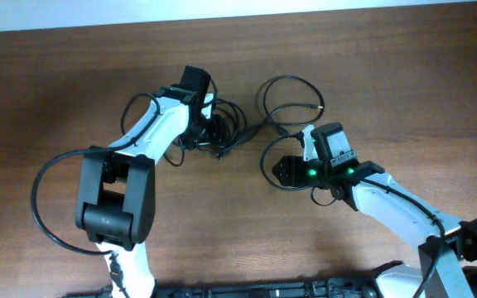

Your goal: Untangle cables

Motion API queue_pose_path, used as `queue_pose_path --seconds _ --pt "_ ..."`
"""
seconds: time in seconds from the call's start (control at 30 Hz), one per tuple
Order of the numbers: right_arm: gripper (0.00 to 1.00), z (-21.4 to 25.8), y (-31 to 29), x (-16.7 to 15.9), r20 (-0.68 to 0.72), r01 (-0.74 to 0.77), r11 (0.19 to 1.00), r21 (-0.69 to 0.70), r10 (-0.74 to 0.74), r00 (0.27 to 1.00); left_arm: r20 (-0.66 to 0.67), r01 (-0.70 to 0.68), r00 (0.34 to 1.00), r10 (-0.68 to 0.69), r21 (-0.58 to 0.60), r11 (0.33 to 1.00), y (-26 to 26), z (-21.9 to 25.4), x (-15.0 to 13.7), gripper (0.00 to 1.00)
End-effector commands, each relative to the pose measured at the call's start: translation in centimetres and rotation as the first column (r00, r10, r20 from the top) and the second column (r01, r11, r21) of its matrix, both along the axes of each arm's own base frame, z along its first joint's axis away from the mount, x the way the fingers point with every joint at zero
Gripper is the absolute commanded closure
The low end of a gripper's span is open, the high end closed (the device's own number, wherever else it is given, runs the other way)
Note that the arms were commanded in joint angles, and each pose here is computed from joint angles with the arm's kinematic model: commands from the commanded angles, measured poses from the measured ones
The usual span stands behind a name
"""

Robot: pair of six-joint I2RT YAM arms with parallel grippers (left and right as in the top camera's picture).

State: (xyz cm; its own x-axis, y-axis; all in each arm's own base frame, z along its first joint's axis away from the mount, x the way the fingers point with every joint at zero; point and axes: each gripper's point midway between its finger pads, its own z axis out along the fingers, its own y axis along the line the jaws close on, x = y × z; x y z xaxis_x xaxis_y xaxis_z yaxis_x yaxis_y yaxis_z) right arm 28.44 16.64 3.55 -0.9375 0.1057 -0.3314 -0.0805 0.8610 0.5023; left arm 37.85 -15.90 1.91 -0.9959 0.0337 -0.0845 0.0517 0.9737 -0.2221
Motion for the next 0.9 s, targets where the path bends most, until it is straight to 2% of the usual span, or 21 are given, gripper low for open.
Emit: queue_pose_path --seconds 0.0,0.07,0.1,0.13,0.17,0.2,0.27,0.3,0.33,0.53,0.63,0.73,0.77,0.8,0.87 --pt "0.32 -0.1 0.0 0.0 0.006 -0.009 1.000 -0.012 0.009 1.000 -0.032 -0.027 0.999 0.030 0.110 0.994 2.1 -0.7 -0.7 0.35" --pt "0.32 -0.1 0.0 0.0 0.005 -0.009 1.000 -0.013 0.009 1.000 -0.079 -0.021 0.996 0.031 0.126 0.992 2.5 -0.6 -1.8 0.27" --pt "0.32 -0.1 0.0 0.0 0.005 -0.009 1.000 -0.012 0.009 1.000 -0.097 -0.005 0.995 0.018 0.133 0.991 2.8 -0.1 -2.0 0.26" --pt "0.32 -0.1 0.0 0.0 0.005 -0.009 1.000 -0.012 0.009 1.000 -0.102 -0.010 0.994 0.024 0.140 0.990 3.6 0.9 -1.7 0.30" --pt "0.32 -0.1 0.0 0.0 0.005 -0.009 1.000 -0.013 0.009 1.000 -0.100 -0.012 0.995 0.026 0.138 0.990 3.6 1.0 -1.5 0.28" --pt "0.32 -0.1 0.0 0.0 0.005 -0.009 1.000 -0.013 0.009 1.000 -0.098 -0.012 0.995 0.026 0.141 0.990 3.7 1.0 -1.5 0.22" --pt "0.32 -0.1 0.0 0.0 0.005 -0.009 1.000 -0.012 0.009 1.000 -0.093 -0.008 0.996 0.020 0.130 0.992 3.4 1.1 -1.4 0.21" --pt "0.32 -0.1 0.0 0.0 0.005 -0.009 1.000 -0.012 0.009 1.000 -0.081 0.069 0.995 -0.063 0.075 0.995 2.4 1.3 -1.2 0.20" --pt "0.32 -0.1 0.0 0.0 0.005 -0.009 1.000 -0.013 0.009 1.000 -0.065 0.076 0.996 -0.068 0.118 0.990 3.2 1.5 -0.8 0.19" --pt "0.32 -0.2 0.0 -0.1 0.002 -0.009 1.000 -0.014 0.009 1.000 -0.153 -0.053 0.984 0.094 0.254 0.966 6.8 1.6 -2.8 0.18" --pt "0.32 -0.2 0.0 -0.1 0.002 -0.009 1.000 -0.014 0.009 1.000 -0.114 -0.068 0.989 0.096 0.232 0.970 6.4 0.9 -1.8 0.12" --pt "0.32 -0.3 -0.1 -0.2 -0.004 -0.009 1.000 -0.015 0.009 1.000 -0.094 -0.063 0.993 0.076 0.128 0.990 4.3 -0.9 -1.7 0.15" --pt "0.32 -0.3 -0.1 -0.2 -0.004 -0.009 1.000 -0.015 0.009 1.000 -0.086 -0.061 0.994 0.071 0.109 0.992 3.8 -1.0 -1.5 0.23" --pt "0.32 -0.3 -0.1 -0.2 -0.004 -0.009 1.000 -0.016 0.009 1.000 -0.082 -0.051 0.995 0.060 0.106 0.993 3.4 -1.0 -1.5 0.45" --pt "0.32 -0.3 -0.1 -0.2 -0.004 -0.009 1.000 -0.016 0.009 1.000 -0.079 -0.038 0.996 0.047 0.105 0.994 2.9 -0.9 -1.6 0.98"
